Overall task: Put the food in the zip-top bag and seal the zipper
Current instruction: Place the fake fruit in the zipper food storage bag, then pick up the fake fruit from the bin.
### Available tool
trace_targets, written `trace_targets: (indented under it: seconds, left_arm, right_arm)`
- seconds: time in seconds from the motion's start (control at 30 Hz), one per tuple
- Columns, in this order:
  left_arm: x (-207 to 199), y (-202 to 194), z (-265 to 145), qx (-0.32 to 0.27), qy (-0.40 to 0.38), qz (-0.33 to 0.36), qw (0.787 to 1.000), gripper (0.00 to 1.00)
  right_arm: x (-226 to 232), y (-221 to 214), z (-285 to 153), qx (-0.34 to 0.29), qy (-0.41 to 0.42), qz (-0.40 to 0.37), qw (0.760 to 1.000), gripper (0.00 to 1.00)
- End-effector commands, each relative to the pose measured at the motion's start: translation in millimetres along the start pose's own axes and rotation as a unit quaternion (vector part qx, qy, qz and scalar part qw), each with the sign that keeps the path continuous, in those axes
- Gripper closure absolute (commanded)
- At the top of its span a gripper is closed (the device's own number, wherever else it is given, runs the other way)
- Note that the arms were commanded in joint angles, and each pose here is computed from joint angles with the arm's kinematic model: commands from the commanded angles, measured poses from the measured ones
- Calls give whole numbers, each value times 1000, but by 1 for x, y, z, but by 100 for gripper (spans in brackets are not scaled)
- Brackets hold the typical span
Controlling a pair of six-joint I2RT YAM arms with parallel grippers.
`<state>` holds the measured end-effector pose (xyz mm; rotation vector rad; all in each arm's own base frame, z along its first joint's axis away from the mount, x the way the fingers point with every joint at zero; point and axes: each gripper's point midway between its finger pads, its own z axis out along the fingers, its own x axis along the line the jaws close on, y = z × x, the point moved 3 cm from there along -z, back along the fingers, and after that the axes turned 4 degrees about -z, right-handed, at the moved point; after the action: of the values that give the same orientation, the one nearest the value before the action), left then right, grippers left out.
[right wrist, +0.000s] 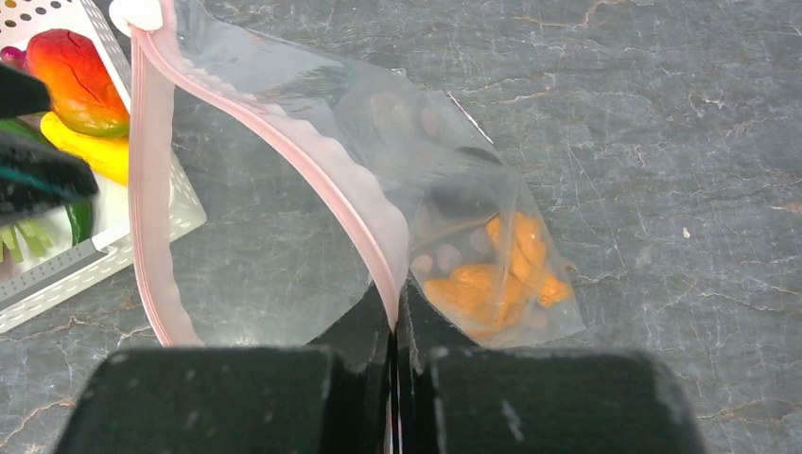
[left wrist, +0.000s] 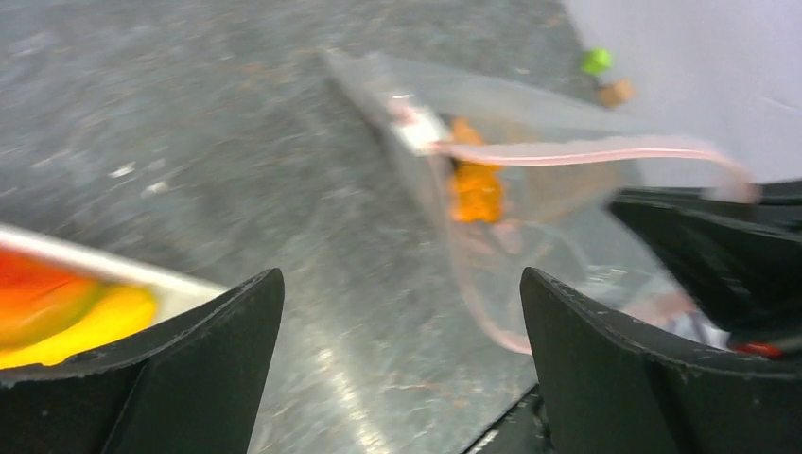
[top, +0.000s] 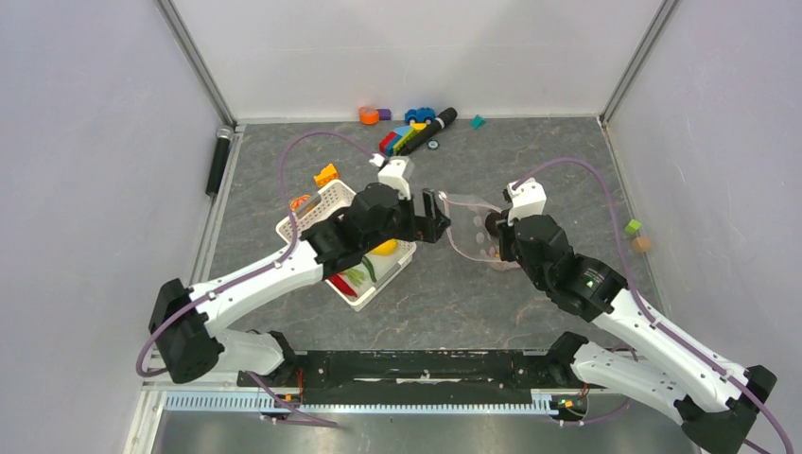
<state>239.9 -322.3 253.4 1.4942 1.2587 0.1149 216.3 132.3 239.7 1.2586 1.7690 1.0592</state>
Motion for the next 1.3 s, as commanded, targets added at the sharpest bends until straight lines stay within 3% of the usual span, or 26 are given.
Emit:
trace_targets:
  seconds: [0.0, 0.43, 0.6, 0.93, 1.27]
  left_arm:
    - [66, -6, -21, -7, 132, -8, 991, 0]
    - [174, -19, -63, -55, 293, -138, 944, 0]
    - [182, -20, -42, -76, 246, -178, 950, 0]
    - [200, -20, -19, -83, 203, -256, 941, 0]
    - [215, -27, -9, -88, 205, -305, 926, 0]
  right_arm:
    - [-5, 7, -2, -17, -11, 7, 1000, 97]
    - [-8, 4, 3, -15, -29, 0, 999, 95]
    - [-11, 6, 4, -20, -40, -3, 999, 95]
    - [-16, 4, 4, -17, -57, -6, 998, 95]
    - [-16, 5, 1, -21, -51, 0, 998, 95]
